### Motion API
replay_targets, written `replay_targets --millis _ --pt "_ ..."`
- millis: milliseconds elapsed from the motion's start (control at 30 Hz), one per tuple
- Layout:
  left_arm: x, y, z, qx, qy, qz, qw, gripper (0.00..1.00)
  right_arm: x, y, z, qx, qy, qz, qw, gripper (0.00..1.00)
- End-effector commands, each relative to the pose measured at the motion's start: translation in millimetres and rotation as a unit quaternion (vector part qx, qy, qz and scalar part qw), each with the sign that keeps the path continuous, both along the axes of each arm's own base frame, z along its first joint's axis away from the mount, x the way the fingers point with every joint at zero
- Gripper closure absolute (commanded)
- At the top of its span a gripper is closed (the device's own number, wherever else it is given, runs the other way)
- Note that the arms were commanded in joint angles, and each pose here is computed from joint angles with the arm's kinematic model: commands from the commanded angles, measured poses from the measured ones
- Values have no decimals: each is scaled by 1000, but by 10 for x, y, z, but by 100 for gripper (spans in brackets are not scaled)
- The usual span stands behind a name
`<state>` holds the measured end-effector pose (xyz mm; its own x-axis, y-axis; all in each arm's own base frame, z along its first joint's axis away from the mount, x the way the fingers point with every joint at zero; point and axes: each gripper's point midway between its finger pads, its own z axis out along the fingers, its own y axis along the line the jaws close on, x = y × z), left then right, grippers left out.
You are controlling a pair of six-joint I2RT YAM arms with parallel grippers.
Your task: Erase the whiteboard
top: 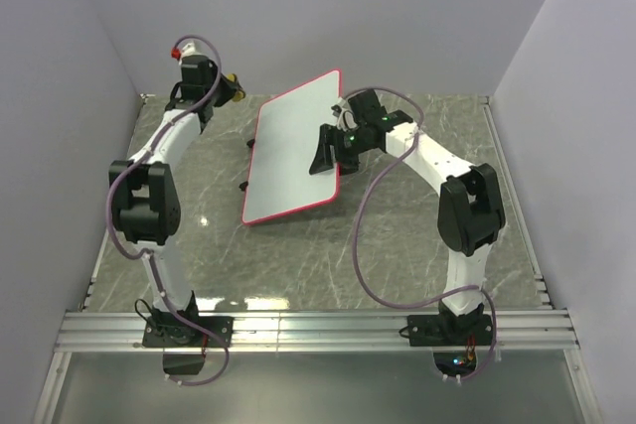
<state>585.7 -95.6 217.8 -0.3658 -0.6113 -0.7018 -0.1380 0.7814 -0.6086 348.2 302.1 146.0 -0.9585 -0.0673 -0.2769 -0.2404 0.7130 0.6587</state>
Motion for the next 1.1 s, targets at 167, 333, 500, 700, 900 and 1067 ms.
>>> replay_targets --millis 167,333,500,700,900,1067 --pt "-355 309 328 29 -16 15 999 100 -74 102 128 13 -5 22 1000 9" --pt "-492 364 257 34 -3 20 999 100 67 104 578 30 -51 15 998 0" --pt "-603 381 205 38 11 20 999 100 198 113 1113 51 -96 11 994 0" --pt "-703 467 194 47 28 41 998 100 285 -16 1411 35 -129 -10 991 0" --pt "-899 509 125 49 48 50 996 100 243 -359 1311 -2 -125 -39 991 0" --pt "-1089 556 130 48 57 64 995 100 157 -522 1320 17 -129 -52 990 0"
